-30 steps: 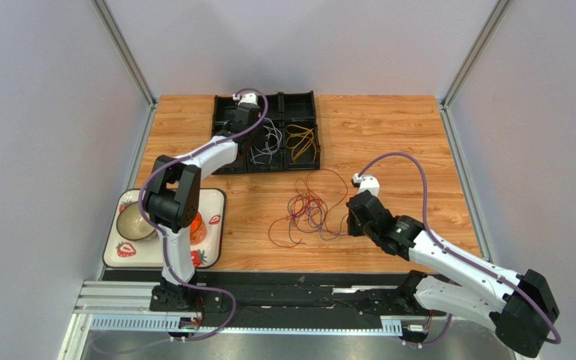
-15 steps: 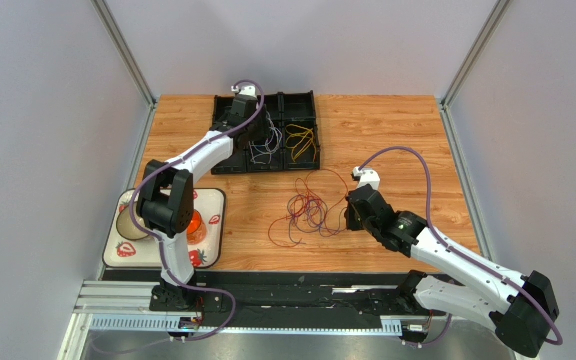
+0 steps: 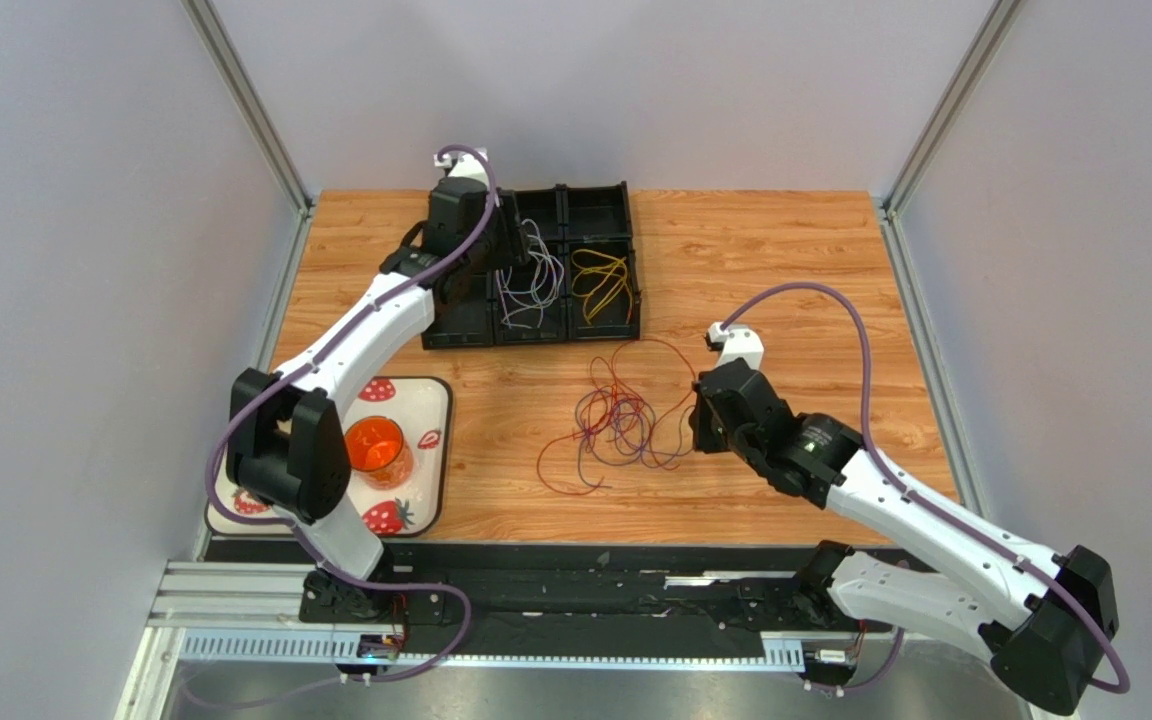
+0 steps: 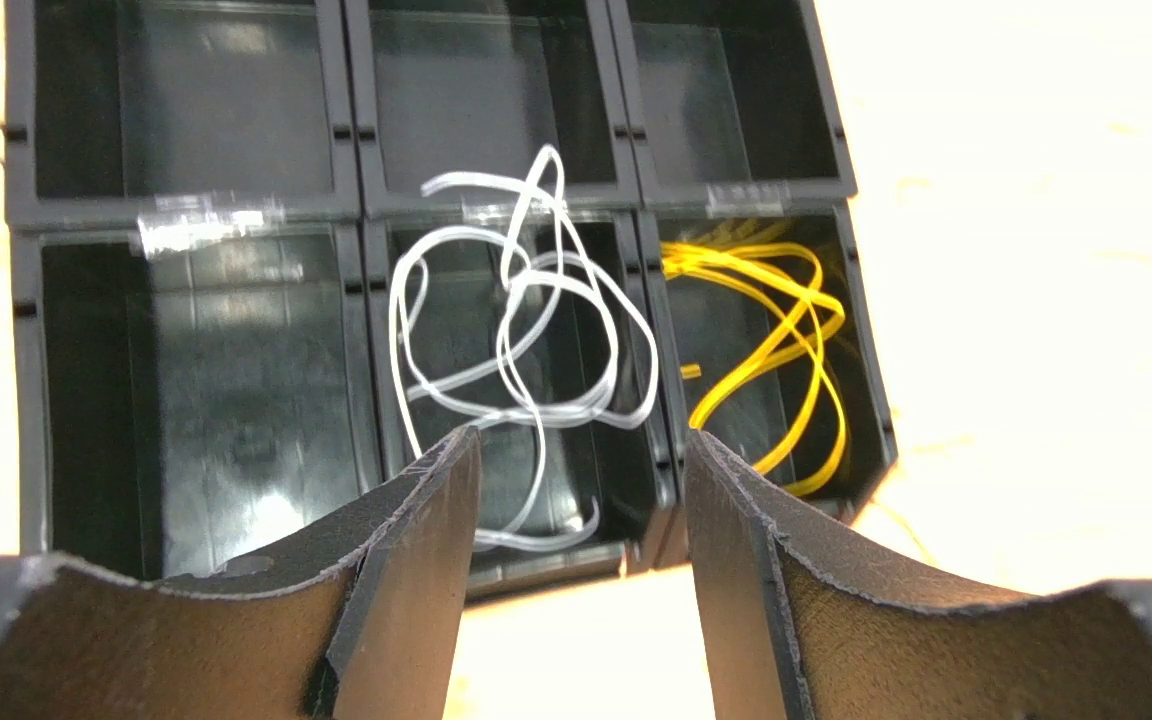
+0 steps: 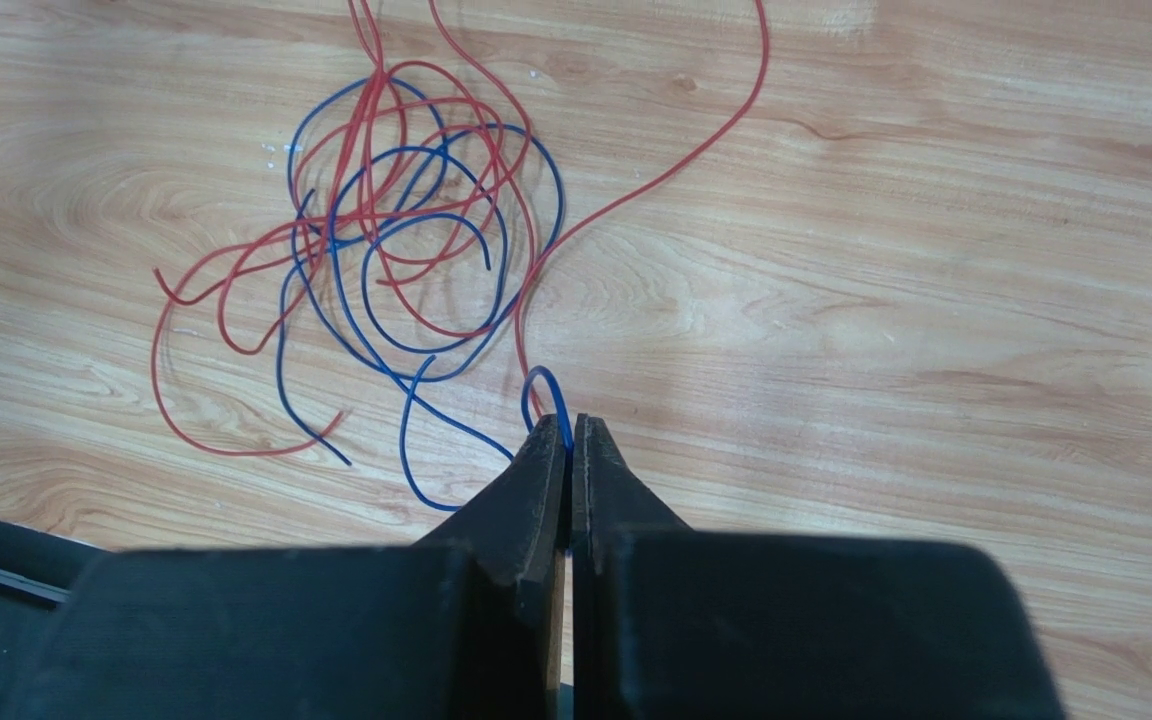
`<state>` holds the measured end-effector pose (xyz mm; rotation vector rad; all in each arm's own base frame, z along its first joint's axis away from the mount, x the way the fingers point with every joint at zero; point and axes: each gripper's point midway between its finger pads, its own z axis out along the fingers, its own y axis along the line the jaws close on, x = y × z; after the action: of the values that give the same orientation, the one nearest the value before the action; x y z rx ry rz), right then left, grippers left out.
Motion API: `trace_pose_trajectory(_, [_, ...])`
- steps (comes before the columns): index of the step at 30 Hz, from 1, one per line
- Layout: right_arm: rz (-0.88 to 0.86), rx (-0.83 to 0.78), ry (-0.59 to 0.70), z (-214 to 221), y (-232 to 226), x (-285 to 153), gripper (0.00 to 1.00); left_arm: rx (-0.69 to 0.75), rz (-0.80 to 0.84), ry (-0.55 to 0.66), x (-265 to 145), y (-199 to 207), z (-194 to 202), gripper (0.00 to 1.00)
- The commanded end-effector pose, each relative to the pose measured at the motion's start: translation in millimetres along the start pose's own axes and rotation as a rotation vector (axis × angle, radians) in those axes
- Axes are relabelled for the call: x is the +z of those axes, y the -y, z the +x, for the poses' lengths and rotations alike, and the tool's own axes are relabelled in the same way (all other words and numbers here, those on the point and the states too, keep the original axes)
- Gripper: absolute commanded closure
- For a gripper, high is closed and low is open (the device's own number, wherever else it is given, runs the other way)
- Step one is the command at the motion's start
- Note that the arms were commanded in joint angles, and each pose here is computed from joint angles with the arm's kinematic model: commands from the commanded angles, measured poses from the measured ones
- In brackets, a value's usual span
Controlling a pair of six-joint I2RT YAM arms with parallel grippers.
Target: Untangle the cables
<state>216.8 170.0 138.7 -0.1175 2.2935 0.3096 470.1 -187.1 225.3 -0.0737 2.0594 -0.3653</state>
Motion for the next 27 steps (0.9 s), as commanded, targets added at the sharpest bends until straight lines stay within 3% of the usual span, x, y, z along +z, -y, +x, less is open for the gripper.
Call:
trace_pose_trajectory(1, [-0.013, 0.011, 0.091, -38, -9, -15, 1.00, -0.014, 0.059, -0.005, -29, 7, -1, 0.40])
trace_pose_trajectory(10, [-0.028, -0.021, 0.210, -101, -23, -44, 1.00, 0.029, 0.189, -0.077, -68, 44, 49, 0.43])
trace_pose_trajectory(16, [-0.070, -0.049, 0.330, -151, -38, -70, 1.00, 0.096, 0.392, -0.095, -104, 94, 85, 0.43])
trace_pose_trajectory(23, [-0.138, -0.081, 0.567, -249, -62, -142, 1.00, 0.113, 0.483, -0.080, -117, 111, 98, 0.43])
trace_pose_trajectory(27, [-0.236, -0.008, 0.793, -308, -69, -216, 1.00, 0.107, 0.473, -0.084, -118, 108, 104, 0.43])
